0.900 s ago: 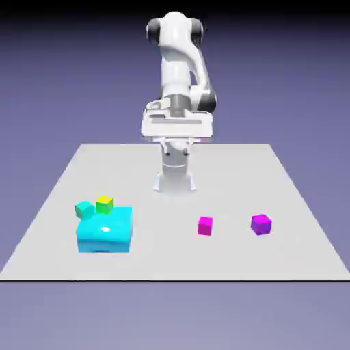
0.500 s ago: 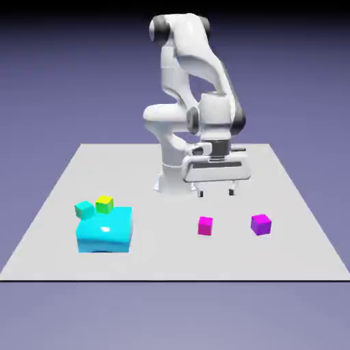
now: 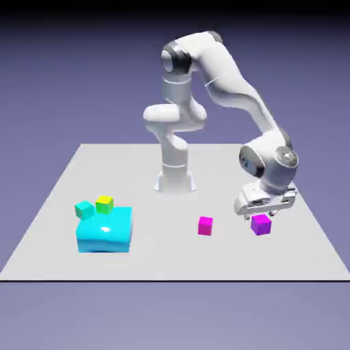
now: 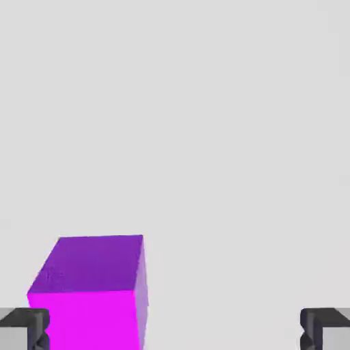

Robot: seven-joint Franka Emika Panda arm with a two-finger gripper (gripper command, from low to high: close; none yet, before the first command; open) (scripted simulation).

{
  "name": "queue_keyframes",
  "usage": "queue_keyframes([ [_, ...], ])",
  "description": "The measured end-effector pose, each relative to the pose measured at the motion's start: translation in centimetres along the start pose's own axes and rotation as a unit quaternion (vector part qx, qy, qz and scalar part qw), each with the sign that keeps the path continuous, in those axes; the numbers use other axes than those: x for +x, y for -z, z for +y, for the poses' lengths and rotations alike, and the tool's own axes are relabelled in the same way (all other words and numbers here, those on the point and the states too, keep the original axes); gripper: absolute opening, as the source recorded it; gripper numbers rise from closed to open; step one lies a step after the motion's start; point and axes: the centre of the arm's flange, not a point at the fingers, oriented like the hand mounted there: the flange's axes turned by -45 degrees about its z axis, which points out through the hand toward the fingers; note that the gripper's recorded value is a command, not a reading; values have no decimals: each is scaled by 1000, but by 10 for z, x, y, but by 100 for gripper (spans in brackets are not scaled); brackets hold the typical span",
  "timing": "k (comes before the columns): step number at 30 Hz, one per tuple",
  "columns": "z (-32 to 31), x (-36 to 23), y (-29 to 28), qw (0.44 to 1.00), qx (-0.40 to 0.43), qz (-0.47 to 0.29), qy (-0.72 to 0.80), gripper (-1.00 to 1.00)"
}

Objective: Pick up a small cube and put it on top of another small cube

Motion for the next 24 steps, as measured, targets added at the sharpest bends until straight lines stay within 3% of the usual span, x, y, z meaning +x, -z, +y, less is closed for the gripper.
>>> queue_keyframes([
  [2, -10, -1, -7, 1000, -2, -18, 4, 0],
  [5, -10, 6, -61, 1000, -2, -18, 3, 0],
  [6, -10, 7, -74, 1000, -2, -18, 4, -100],
  [8, -10, 7, -74, 1000, -1, -18, 4, -100],
  [12, -5, -2, -6, 1000, -2, -18, 3, -100],
  [24, 195, -70, 13, 999, 23, -18, -38, -100],
])
